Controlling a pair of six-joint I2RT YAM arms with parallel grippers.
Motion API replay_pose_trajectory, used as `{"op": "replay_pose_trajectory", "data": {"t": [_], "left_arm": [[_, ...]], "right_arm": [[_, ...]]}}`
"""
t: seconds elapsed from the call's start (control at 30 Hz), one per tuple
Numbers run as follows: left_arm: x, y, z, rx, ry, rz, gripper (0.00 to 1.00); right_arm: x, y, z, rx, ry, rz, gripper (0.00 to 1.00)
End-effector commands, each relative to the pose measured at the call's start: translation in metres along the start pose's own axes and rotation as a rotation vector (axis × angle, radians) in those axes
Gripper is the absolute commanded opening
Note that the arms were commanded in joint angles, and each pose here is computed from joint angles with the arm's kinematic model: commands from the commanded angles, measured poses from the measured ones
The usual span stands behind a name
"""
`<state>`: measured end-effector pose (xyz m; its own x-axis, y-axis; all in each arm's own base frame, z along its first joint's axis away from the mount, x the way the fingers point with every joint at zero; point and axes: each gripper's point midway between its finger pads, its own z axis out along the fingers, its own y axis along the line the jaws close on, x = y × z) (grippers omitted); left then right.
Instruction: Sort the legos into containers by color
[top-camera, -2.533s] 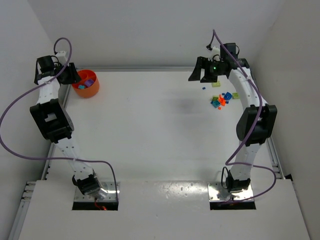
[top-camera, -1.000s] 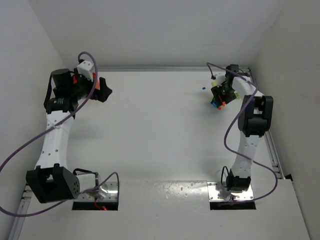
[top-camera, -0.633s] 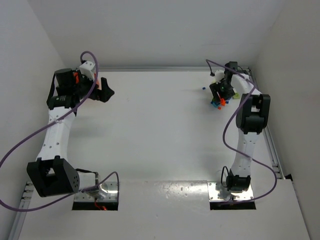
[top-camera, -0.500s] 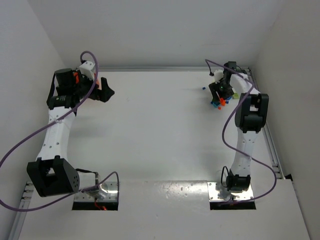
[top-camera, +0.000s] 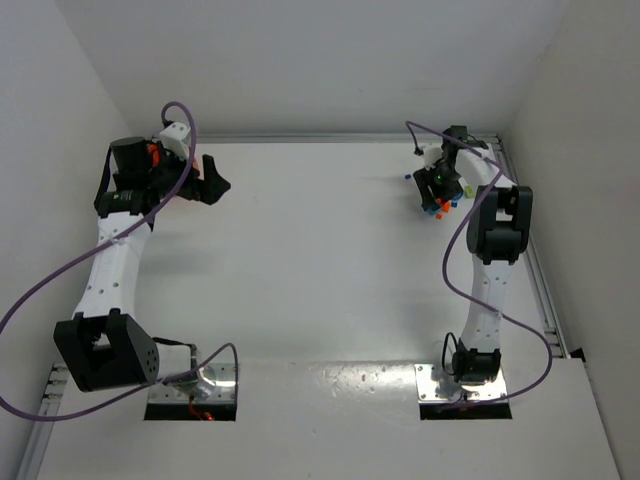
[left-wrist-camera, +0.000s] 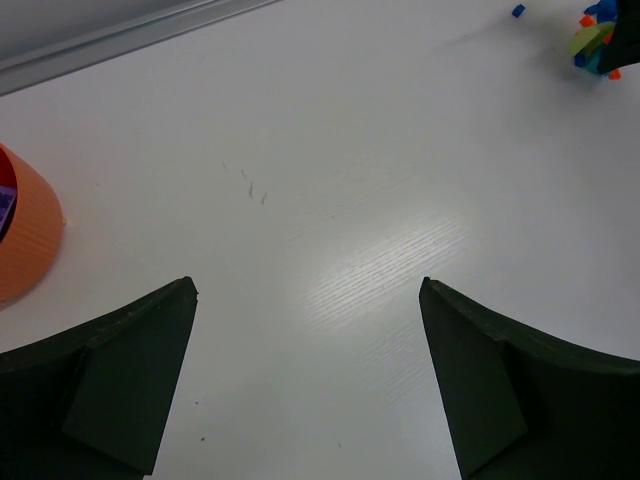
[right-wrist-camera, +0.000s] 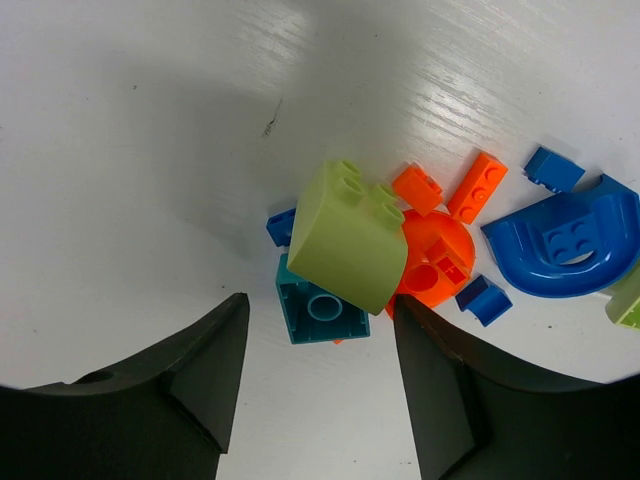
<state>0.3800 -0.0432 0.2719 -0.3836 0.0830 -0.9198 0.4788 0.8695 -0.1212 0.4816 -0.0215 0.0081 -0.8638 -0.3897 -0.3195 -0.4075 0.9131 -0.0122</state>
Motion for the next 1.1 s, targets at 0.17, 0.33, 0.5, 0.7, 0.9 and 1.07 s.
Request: {"op": "replay_pose_trajectory", "data": {"t": [0.17,0.33,0.5,0.7,0.9,1.07], "left_arm": [[-0.019,-0.006,0.000,0.025,-0.043,0.027,1.00],[-0.021,-0.007,0.000,0.033,-0.052,0.033,1.00],[-0.021,-0.007,0.000,0.033,-0.052,0.033,1.00],[-0.021,-0.007,0.000,0.034,-0.051,0.024,1.00],[-0.021,-0.007,0.000,0.034,-0.051,0.024,1.00],[-0.021,-0.009,0.000,0.043,-0.053,0.024,1.00]], "right_arm": [[-0.001,0.010,0.007,-0.024,0.001,-0.005,0.53],[-0.003,0.015,0.004,-0.022,-0.010,-0.015,0.52],[0.005,0.023,0.004,-0.034,0.008,-0.031,0.52],[0.007,0.046,-0.004,-0.083,0.012,-0.067,0.52],[0.016,0.077,-0.016,-0.179,0.015,-0.096,0.50],[0.017,0.073,-0.025,-0.129,0.015,-0.110,0.48]]}}
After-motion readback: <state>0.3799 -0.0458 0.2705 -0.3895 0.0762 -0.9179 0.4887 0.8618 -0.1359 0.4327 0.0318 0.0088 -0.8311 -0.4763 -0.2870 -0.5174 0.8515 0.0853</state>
